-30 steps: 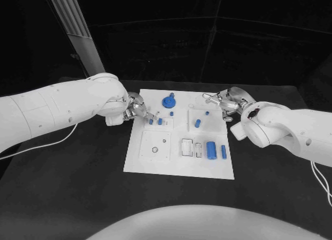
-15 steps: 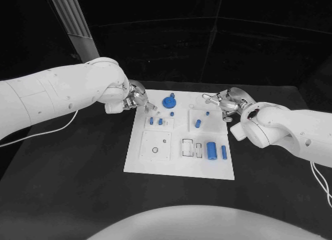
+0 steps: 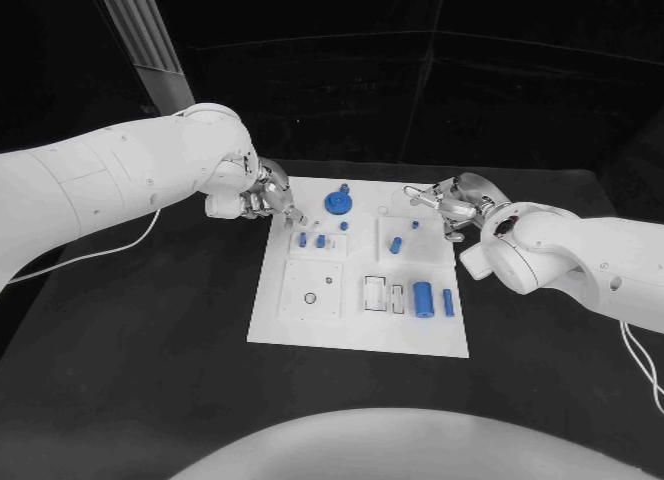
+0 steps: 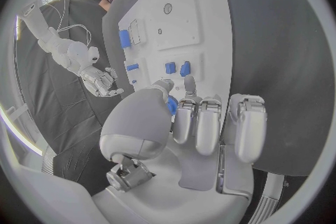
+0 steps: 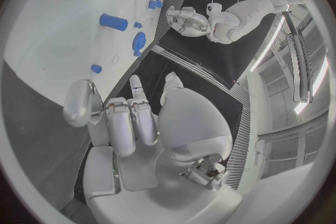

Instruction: Assemble the parts on the task board

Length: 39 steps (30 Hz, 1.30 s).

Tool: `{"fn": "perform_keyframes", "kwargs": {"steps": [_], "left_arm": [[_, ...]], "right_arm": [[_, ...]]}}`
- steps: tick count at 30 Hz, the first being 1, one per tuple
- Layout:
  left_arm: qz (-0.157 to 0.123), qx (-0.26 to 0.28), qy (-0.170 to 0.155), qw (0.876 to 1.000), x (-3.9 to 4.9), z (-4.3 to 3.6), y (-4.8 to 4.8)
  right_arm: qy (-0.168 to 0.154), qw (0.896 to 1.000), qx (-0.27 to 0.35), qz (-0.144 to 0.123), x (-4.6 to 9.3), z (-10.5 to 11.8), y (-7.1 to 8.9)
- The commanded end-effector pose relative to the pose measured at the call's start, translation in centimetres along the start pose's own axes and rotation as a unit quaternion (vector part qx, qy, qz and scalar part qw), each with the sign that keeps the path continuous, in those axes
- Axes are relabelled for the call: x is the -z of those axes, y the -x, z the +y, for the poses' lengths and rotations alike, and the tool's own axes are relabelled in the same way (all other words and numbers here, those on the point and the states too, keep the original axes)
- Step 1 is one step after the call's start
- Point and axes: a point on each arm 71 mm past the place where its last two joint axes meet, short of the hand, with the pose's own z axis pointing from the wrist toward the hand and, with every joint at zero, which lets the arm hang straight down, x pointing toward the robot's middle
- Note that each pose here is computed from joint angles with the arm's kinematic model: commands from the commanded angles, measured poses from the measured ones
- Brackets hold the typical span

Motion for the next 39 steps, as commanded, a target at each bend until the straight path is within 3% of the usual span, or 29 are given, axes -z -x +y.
{"fn": "perform_keyframes", "kwargs": {"steps": [1, 21, 39], "left_arm": [[0.031, -0.014, -0.005, 0.999, -0.12, -0.25, -0.34], [0.051, -0.011, 0.007, 0.999, -1.42, -0.75, -0.93], [0.04, -0.005, 0.02, 0.999, -1.82, -0.86, -0.43]], "right_arm": [[0.004, 1.0, 0.001, 0.0, 0.0, 0.2, 0.0], [0.006, 1.0, 0.0, 0.0, 0.1, 0.3, -0.1], [0.006, 1.0, 0.0, 0.001, 0.0, 0.4, -0.3]]}}
